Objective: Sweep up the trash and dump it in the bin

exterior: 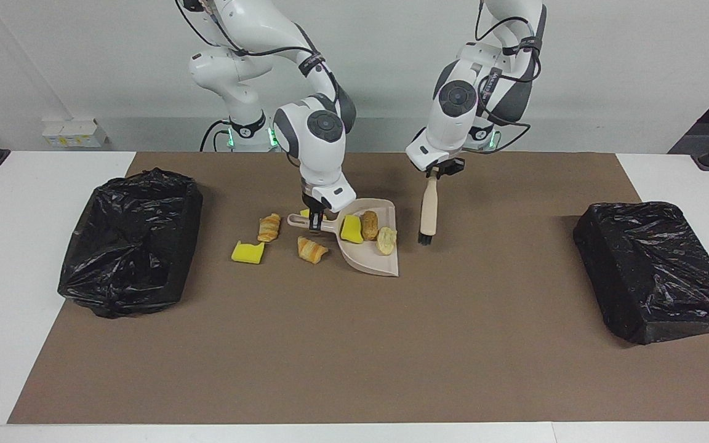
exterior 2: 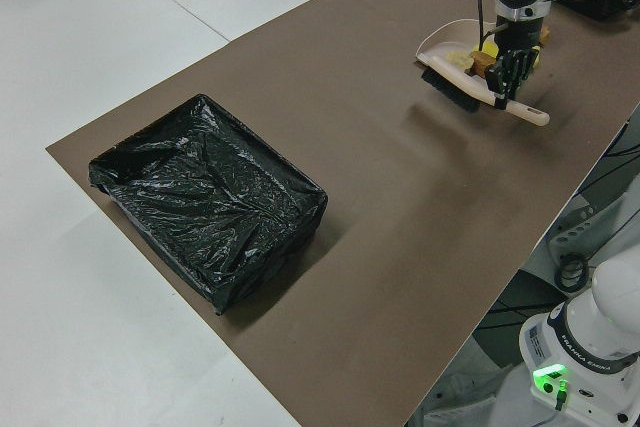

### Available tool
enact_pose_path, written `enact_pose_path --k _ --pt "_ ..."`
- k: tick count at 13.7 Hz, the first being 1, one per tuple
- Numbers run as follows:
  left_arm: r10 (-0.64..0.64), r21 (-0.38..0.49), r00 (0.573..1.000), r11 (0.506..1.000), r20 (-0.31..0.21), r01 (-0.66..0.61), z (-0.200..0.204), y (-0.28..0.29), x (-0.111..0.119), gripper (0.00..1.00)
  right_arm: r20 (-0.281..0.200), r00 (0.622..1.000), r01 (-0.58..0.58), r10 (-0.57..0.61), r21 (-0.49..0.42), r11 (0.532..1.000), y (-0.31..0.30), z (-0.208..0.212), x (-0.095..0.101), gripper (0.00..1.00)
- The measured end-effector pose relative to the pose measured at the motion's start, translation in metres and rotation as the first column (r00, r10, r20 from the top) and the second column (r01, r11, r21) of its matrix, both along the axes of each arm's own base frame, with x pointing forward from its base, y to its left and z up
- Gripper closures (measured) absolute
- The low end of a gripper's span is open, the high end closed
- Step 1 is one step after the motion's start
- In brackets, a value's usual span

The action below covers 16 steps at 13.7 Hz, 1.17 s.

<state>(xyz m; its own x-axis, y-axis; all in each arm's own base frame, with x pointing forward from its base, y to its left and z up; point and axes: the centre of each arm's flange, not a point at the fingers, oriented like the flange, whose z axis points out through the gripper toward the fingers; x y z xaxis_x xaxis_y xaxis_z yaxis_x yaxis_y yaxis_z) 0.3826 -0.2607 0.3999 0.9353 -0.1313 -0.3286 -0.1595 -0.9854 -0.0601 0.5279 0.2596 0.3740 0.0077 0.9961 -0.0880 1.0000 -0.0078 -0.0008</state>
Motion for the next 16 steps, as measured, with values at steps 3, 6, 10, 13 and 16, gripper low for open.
enact_pose_path --k 3,6,10,13,16 --pt "0.087 0.003 0.992 0.996 0.092 -0.088 -0.007 -0.022 -0.043 0.74 -0.006 1.000 -0.007 0.007 0.010 1.000 -0.043 0.037 0.026 0.69" --pt "0.060 -0.005 0.990 0.998 0.130 -0.060 -0.015 -0.071 -0.108 0.74 -0.052 0.999 0.011 -0.011 -0.006 1.000 -0.094 0.073 0.044 0.69" --pt "0.087 -0.090 0.993 0.993 0.078 -0.080 -0.027 -0.123 -0.167 0.74 -0.080 0.997 0.017 -0.017 -0.001 1.000 -0.201 0.107 0.067 0.69" --pt "0.173 -0.092 0.984 0.982 0.052 -0.167 -0.053 -0.138 -0.171 0.74 -0.070 0.996 0.053 -0.053 0.010 0.999 -0.322 0.118 0.070 0.69" --pt "0.205 -0.089 0.978 0.975 0.029 -0.202 -0.062 -0.141 -0.167 0.74 -0.031 0.999 0.026 -0.027 -0.034 0.999 -0.414 0.124 0.060 0.69"
